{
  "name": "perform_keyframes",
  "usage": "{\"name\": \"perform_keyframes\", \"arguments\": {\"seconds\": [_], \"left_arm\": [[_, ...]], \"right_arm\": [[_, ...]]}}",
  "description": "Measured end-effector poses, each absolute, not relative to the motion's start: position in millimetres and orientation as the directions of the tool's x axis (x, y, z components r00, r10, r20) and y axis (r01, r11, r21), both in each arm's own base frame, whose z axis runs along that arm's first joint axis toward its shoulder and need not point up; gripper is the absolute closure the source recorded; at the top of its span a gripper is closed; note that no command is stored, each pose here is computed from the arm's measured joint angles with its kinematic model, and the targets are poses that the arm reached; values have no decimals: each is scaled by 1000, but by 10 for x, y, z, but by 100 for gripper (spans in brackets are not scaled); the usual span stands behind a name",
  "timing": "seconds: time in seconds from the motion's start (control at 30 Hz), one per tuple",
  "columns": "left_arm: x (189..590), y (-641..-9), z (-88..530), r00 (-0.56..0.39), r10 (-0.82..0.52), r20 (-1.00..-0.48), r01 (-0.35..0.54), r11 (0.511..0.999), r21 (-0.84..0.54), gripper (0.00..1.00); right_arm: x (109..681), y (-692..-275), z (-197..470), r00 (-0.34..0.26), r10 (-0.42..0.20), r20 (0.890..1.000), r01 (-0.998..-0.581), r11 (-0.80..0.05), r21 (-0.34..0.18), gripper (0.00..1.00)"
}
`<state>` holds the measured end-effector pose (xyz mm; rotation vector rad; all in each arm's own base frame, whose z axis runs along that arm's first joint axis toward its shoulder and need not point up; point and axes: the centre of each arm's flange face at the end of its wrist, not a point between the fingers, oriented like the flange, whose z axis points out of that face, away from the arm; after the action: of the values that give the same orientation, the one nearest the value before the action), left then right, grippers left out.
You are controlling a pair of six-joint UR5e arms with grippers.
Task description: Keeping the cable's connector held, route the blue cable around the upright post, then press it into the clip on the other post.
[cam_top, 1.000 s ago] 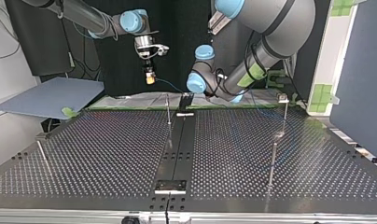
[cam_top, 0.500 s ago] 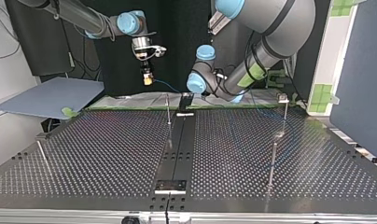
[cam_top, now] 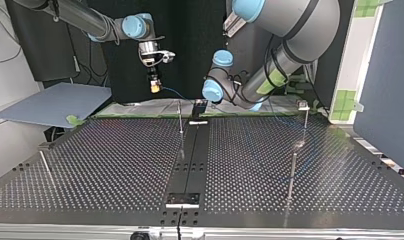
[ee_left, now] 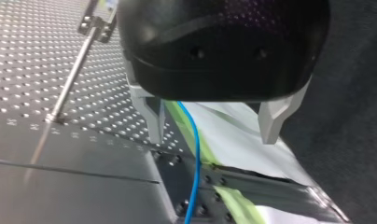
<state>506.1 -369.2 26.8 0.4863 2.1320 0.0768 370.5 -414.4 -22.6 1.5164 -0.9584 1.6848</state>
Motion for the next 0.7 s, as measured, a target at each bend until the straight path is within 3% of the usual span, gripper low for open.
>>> {"name": "perform_keyframes", "arguments": {"seconds": [0.27, 0.7], "left_arm": [[5133, -3692, 264, -506, 285, -814, 316, 939, 133, 0], [5146, -3711, 253, -547, 183, -817, 329, 944, -8, 0]], "right_arm": [[3667, -4187, -225, -102, 4, 995, -857, -507, -86, 100], [3575, -4272, -223, -113, -1, 994, -862, -498, -98, 100]]}}
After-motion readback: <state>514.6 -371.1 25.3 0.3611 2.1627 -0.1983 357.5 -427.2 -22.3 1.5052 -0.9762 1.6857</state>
